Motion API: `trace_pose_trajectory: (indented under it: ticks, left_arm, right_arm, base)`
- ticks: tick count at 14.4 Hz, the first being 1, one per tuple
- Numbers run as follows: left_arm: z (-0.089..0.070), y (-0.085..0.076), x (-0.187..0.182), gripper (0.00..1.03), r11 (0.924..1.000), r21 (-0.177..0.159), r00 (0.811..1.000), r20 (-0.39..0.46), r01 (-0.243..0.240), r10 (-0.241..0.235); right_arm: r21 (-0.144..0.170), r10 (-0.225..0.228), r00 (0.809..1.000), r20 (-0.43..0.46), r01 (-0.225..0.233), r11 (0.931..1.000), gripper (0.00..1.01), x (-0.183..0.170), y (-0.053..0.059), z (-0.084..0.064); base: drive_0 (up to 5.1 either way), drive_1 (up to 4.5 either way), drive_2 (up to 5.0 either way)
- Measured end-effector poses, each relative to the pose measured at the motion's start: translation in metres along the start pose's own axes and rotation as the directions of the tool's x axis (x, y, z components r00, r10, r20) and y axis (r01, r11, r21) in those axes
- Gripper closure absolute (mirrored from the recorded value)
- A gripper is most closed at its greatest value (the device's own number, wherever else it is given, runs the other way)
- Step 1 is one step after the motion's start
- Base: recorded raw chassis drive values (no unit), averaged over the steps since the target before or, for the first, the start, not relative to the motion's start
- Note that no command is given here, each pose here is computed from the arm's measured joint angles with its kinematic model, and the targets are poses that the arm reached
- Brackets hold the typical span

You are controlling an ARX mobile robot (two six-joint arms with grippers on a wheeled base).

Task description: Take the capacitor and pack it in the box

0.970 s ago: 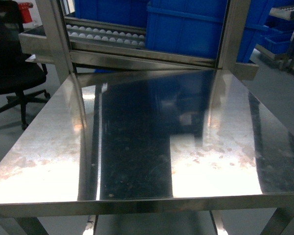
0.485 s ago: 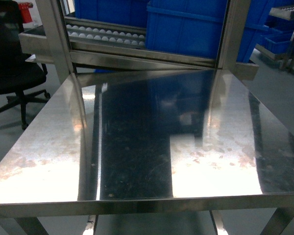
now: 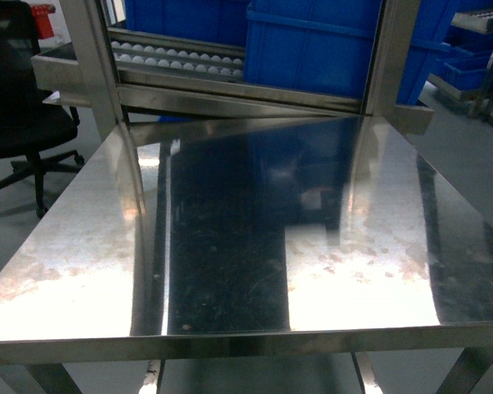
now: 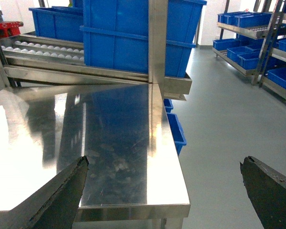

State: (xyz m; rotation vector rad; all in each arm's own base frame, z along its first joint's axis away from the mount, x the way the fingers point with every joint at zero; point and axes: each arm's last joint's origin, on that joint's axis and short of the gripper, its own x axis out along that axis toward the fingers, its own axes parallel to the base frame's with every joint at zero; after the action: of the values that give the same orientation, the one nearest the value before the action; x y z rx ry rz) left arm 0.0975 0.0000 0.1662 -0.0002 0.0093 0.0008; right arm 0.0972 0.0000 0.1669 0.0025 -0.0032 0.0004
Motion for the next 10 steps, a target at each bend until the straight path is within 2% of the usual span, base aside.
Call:
trace_pose_trajectory:
  ticks: [10]
  left_arm:
    - [0.0007,0.0,0.0,0.59,1.0,0.0,1.0,0.007,0.0,0.0]
  right_arm:
    - [0.0,0.0,1.0,-0.001,0.0,1.0,0.03,0.0,0.0,-0.0001]
  base:
    - [0.0,0.0,0.0]
